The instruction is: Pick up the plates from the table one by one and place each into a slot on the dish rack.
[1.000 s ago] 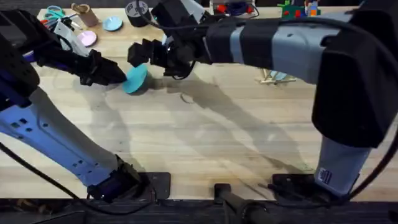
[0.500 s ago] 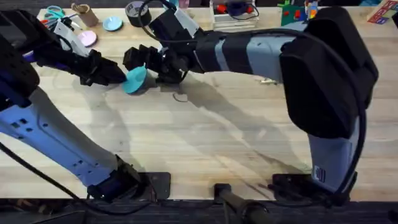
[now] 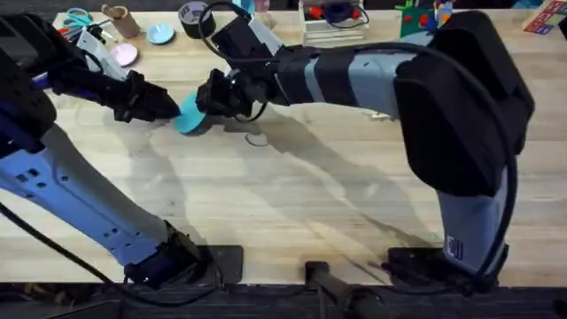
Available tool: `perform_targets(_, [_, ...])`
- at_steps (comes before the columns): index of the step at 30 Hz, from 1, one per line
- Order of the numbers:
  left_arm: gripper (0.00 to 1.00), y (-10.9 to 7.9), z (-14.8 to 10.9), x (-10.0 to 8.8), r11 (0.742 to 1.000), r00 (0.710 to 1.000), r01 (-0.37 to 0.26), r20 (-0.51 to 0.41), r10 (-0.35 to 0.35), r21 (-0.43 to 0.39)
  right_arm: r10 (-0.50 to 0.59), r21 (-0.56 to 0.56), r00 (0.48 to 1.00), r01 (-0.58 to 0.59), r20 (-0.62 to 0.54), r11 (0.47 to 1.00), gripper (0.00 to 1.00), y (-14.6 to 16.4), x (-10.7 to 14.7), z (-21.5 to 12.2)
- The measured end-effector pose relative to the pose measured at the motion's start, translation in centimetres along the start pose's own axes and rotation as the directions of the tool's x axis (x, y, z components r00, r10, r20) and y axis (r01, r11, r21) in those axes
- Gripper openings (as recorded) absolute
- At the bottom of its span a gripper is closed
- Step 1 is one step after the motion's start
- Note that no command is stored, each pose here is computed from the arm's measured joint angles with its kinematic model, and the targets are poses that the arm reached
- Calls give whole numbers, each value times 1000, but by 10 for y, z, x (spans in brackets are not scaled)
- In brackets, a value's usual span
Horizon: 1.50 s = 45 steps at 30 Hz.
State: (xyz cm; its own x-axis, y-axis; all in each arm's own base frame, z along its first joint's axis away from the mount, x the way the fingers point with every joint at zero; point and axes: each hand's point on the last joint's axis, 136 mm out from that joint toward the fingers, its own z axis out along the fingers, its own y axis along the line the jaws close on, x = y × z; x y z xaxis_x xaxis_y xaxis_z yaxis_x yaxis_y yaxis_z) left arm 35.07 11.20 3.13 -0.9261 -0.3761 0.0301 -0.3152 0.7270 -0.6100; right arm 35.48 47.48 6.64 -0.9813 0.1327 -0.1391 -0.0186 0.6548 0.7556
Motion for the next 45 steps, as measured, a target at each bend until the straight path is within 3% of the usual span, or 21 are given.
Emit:
perform_targets(8, [41, 0, 0, 0, 1000, 1000, 0, 0, 0, 0, 2, -12, 1000, -2, -29, 1000, 31, 2, 5, 0])
perform_targets(16, [41, -3, 0, 4, 1000, 1000, -6, -16, 6, 13, -39, -93, 986, 24, -159, 995, 31, 9, 20, -7])
perform_targets(25, [41, -16, -7, 9, 999, 998, -40, -39, 41, 31, -128, -178, 970, 91, -206, 980, 31, 5, 6, -23])
perform_targets(30, [41, -50, -38, 1, 990, 990, -140, 1, 140, -8, -177, -183, 960, 139, -215, 973, 31, -4, 3, -29])
perform_targets(35, [41, -104, -81, -2, 958, 956, -278, 76, 283, -75, -202, -130, 949, 175, -240, 976, 31, -22, 2, -41])
perform_targets(40, [41, -147, -112, 12, 921, 918, -369, 107, 382, -127, -282, -90, 940, 269, -194, 959, 30, -18, -13, -80])
perform_targets(45, [41, -169, -125, 31, 898, 899, -410, 97, 427, -158, -382, -20, 916, 383, -125, 924, 30, -11, -29, -129])
